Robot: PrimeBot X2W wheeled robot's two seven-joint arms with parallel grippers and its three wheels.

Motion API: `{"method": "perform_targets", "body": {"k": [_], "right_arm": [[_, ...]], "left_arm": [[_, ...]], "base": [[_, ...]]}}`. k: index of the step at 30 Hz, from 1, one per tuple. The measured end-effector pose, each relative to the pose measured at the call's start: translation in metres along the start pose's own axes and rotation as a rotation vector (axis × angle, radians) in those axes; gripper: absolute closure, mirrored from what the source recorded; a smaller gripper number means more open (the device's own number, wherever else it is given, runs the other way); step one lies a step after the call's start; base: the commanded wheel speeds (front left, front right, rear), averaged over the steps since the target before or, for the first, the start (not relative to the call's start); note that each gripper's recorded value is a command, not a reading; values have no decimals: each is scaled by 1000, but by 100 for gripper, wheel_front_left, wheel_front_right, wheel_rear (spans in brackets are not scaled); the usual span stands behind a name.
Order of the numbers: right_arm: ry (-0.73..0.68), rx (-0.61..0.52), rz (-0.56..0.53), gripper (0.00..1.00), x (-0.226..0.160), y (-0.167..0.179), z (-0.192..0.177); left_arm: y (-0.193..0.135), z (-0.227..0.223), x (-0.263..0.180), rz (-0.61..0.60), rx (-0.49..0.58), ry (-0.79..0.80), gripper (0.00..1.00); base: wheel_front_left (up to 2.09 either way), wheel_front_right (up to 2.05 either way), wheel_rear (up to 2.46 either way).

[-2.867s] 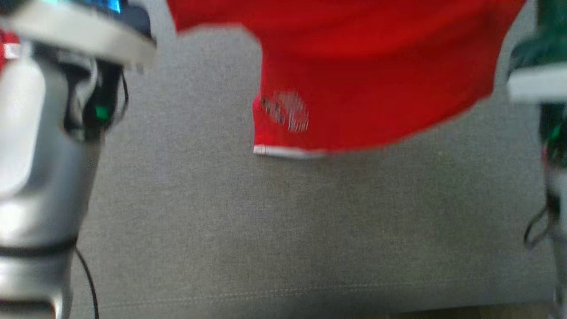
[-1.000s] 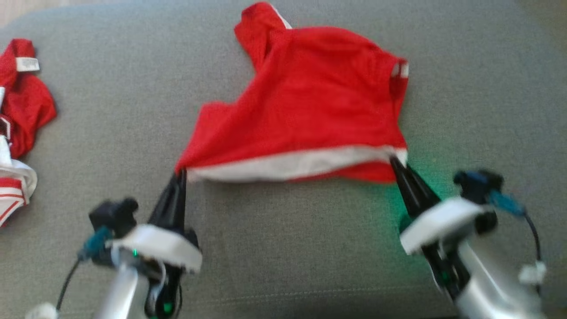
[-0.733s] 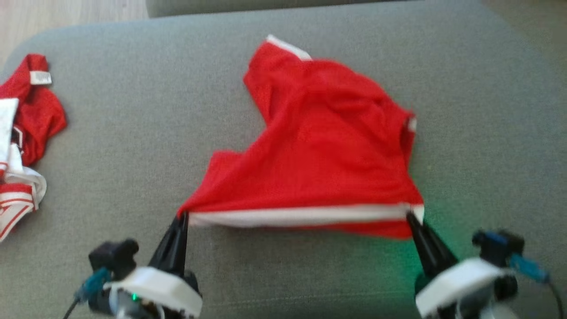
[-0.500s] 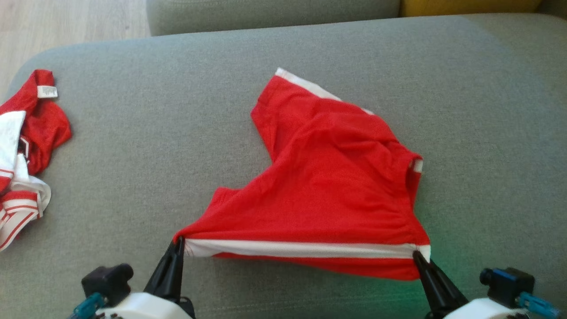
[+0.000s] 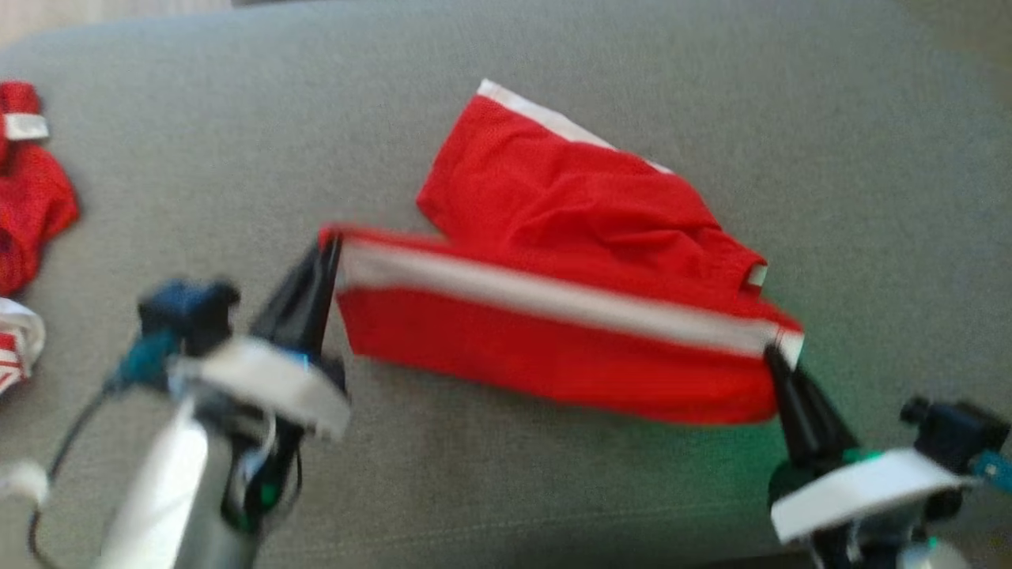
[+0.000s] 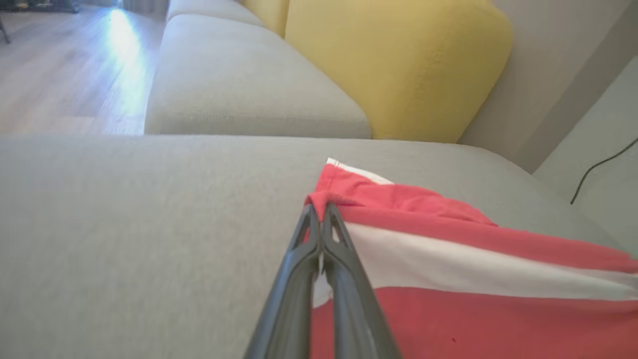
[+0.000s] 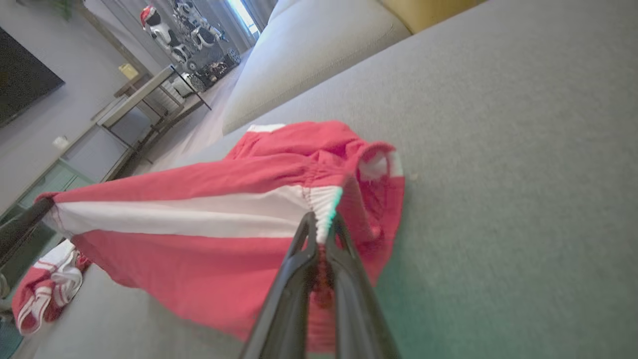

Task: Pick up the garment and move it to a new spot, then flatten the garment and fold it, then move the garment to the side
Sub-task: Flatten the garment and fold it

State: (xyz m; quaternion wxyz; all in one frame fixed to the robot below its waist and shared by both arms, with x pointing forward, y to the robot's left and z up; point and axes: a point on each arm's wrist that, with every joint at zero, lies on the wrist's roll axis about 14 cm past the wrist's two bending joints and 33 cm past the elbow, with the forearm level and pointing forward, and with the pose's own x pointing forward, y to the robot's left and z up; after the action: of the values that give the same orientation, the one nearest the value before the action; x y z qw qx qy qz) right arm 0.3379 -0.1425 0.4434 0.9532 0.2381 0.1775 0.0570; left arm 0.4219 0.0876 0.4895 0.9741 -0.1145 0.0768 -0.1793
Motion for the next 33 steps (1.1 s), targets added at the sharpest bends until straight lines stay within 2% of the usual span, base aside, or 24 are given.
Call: {"method": "perform_targets", "body": {"k": [9, 16, 21, 27, 29, 30, 31, 32, 33], "right_arm": [[-99, 38, -42, 100, 49, -24, 22], [-127, 78, -79, 100, 73, -41, 19], [-150, 90, -100, 100, 80, -50, 19], [-155, 85, -108, 100, 87, -55, 18], [-148, 80, -111, 59, 89, -56, 16], [-148, 78, -111, 13, 89, -56, 16], [-151, 77, -111, 0, 89, -56, 16], [-148, 71, -113, 0, 89, -57, 15], [-146, 65, -114, 0, 88, -57, 14]], "left_arm": [[-9, 3, 98, -121, 52, 38, 100], [-20, -37, 163, -163, 27, 157, 100], [-24, -58, 187, -163, 8, 192, 100], [-32, -59, 211, -177, -5, 176, 100], [-34, -60, 215, -183, -4, 168, 100], [-35, -62, 217, -182, -18, 169, 65], [-36, -66, 217, -181, -21, 185, 44], [-36, -70, 217, -179, -27, 192, 0], [-37, -73, 216, -177, -35, 197, 0]], "base": [[0, 0, 0], [0, 0, 0], [0, 0, 0], [0, 0, 0], [0, 0, 0], [0, 0, 0], [0, 0, 0], [0, 0, 0], [0, 0, 0]]}}
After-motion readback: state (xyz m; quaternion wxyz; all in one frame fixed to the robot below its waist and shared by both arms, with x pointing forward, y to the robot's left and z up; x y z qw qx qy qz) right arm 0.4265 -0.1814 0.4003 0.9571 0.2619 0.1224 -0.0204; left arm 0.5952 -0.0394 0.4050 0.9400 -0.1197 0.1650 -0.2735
